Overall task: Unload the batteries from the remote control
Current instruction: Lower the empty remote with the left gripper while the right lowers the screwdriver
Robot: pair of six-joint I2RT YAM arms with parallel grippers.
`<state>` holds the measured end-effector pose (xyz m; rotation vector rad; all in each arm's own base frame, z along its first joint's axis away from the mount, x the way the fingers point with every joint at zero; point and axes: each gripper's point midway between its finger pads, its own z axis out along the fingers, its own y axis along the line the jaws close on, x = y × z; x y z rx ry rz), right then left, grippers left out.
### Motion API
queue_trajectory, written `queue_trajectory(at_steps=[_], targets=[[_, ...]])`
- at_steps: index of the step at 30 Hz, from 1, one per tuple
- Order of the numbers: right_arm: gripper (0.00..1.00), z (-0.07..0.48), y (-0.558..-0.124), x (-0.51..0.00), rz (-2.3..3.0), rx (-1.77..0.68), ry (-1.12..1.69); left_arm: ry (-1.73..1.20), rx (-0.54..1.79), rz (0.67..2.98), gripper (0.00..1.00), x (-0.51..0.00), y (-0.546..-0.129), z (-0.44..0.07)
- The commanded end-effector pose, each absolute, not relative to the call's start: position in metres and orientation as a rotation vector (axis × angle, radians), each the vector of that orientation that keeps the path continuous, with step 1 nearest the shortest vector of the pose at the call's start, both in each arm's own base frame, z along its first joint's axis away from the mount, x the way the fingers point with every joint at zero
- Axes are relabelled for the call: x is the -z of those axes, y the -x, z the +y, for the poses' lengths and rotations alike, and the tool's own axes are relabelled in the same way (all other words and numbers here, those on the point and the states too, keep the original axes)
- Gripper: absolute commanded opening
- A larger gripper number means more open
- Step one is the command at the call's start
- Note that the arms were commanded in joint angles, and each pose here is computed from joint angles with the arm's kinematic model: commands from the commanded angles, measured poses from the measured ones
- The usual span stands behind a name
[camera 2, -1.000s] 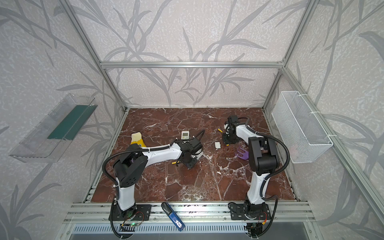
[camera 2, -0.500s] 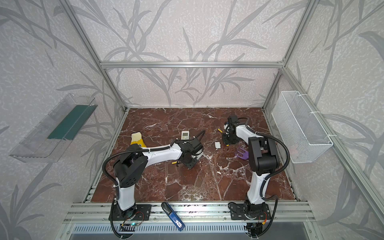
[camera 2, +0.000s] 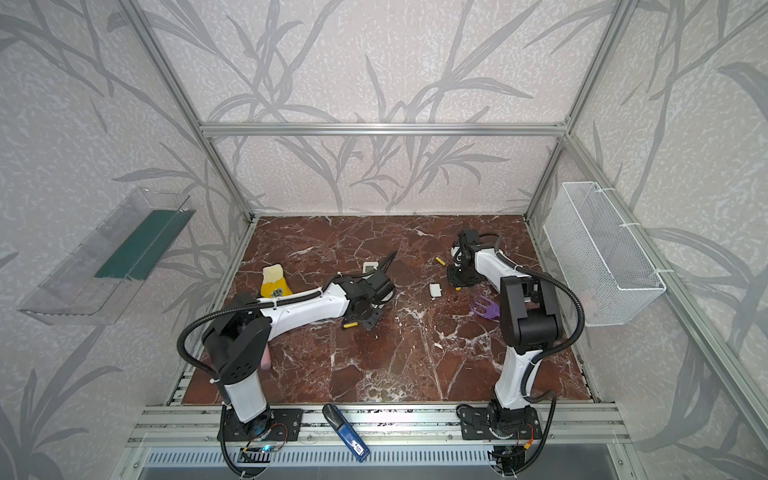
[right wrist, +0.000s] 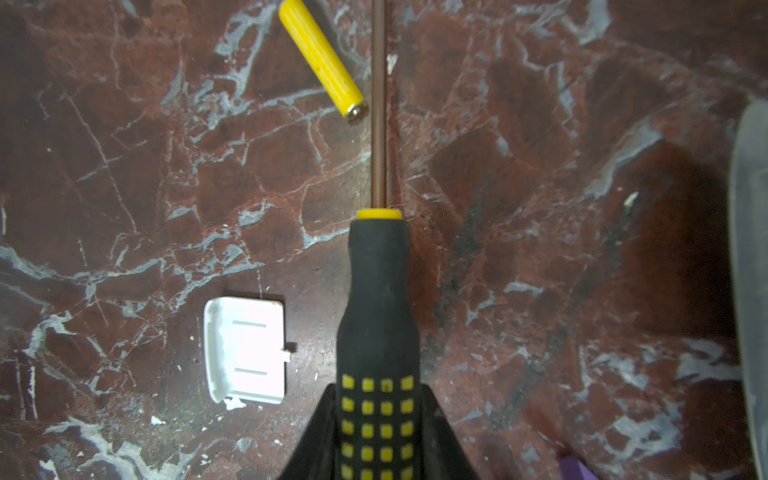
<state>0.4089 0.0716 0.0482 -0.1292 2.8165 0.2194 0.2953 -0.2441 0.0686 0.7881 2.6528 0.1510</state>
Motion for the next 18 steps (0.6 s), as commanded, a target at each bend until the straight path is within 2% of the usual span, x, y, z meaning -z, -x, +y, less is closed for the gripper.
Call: queue_trajectory(at_steps=[1,5,10,18], targets=[[0.0,0.068,-0.415,-0.076,2.758,-0.2,0.139,-0.625,-0.168,2.607,0.47,-0.1,-0.306,-0.221],[0.0,0.063,-0.406,-0.079,2.757,-0.176,0.083,-0.429,-0.164,2.654,0.47,-0.108,-0.321,-0.188],[0.0,0.058,-0.379,-0.085,2.741,-0.172,0.001,-0.234,-0.213,2.772,0.47,-0.09,-0.331,-0.143],[0.0,0.056,-0.32,-0.068,2.787,-0.169,-0.094,-0.104,-0.239,2.885,0.47,-0.052,-0.338,-0.119]])
